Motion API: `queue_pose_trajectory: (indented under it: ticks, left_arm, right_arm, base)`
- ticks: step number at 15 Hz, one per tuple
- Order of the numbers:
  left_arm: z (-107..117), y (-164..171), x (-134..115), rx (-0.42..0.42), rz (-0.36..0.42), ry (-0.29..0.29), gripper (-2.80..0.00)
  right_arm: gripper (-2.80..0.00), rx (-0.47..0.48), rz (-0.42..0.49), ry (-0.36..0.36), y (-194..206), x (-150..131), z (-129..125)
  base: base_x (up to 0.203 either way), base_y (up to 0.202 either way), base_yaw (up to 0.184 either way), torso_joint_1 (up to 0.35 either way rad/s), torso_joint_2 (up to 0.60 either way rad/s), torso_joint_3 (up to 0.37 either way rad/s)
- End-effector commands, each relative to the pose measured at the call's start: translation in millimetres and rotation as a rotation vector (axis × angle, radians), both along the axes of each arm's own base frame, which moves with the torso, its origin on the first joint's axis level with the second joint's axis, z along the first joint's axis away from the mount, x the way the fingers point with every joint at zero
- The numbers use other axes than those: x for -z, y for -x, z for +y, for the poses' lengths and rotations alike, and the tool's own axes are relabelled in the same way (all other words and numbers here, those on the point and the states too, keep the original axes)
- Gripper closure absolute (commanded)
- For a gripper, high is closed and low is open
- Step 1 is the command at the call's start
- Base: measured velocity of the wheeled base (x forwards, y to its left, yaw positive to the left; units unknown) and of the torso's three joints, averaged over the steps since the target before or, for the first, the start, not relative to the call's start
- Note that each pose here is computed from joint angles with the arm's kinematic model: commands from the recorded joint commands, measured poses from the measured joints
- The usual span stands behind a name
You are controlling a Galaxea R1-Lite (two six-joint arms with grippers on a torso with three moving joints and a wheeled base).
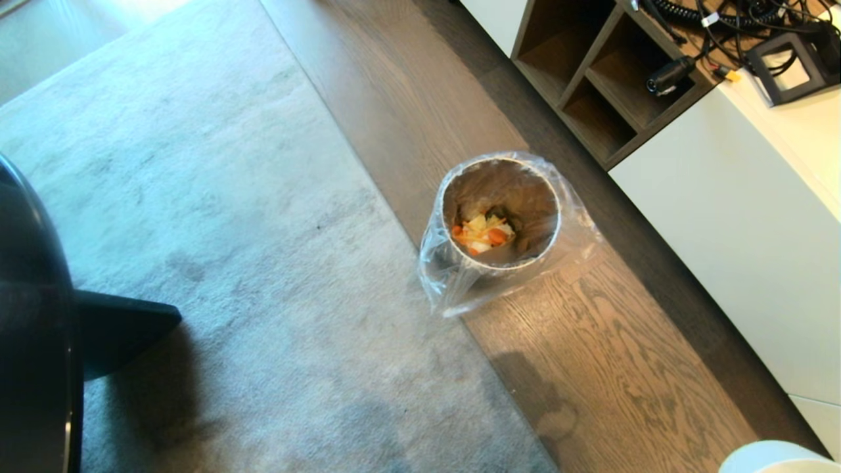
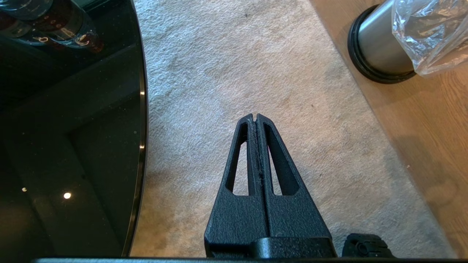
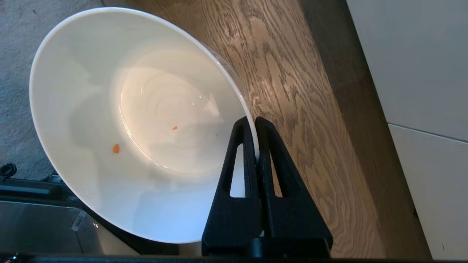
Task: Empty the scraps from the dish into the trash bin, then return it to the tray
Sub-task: Put the bowl back to the table
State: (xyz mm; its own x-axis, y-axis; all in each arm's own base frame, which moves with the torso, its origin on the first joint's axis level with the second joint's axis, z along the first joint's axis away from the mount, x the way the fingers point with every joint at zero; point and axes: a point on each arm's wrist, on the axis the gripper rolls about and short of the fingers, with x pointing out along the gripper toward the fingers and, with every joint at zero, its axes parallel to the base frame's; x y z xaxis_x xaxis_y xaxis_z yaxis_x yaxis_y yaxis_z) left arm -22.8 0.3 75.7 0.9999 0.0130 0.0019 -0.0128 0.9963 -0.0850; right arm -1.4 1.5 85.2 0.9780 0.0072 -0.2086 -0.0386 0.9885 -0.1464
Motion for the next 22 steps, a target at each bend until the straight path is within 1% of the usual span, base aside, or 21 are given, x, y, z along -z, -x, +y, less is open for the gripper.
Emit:
queue_pose_trajectory:
  ticks: [1,3,4,7,8,22]
  left_arm:
    - [0,0,0,-0.001,-0.001,0.001,0.00]
    - [0,0,0,-0.001,-0.001,0.001,0.00]
    - [0,0,0,-0.001,0.000,0.001,0.00]
    - [0,0,0,-0.001,-0.001,0.001,0.00]
    - [0,0,0,-0.001,-0.001,0.001,0.00]
    - [0,0,0,-0.001,-0.001,0.001,0.00]
  right_arm:
    - [0.00,-0.026,-0.079,-0.006,11,6,0]
    - [0.00,-0.032,-0.177,-0.009,19,9,0]
    - [0.00,-0.035,-0.205,-0.012,21,10,0]
    - [0.00,-0.028,-0.206,-0.058,21,10,0]
    - [0.00,-0.028,-0.206,-0.062,21,10,0]
    - [0.00,-0.028,-0.206,-0.062,21,10,0]
  base:
    - [0.000,0.000,0.000,0.000,0.00,0.000]
    - [0.000,0.000,0.000,0.000,0.00,0.000]
    - [0.000,0.000,0.000,0.000,0.00,0.000]
    - [0.000,0.000,0.000,0.000,0.00,0.000]
    - [0.000,0.000,0.000,0.000,0.00,0.000]
    - [0.000,0.000,0.000,0.000,0.00,0.000]
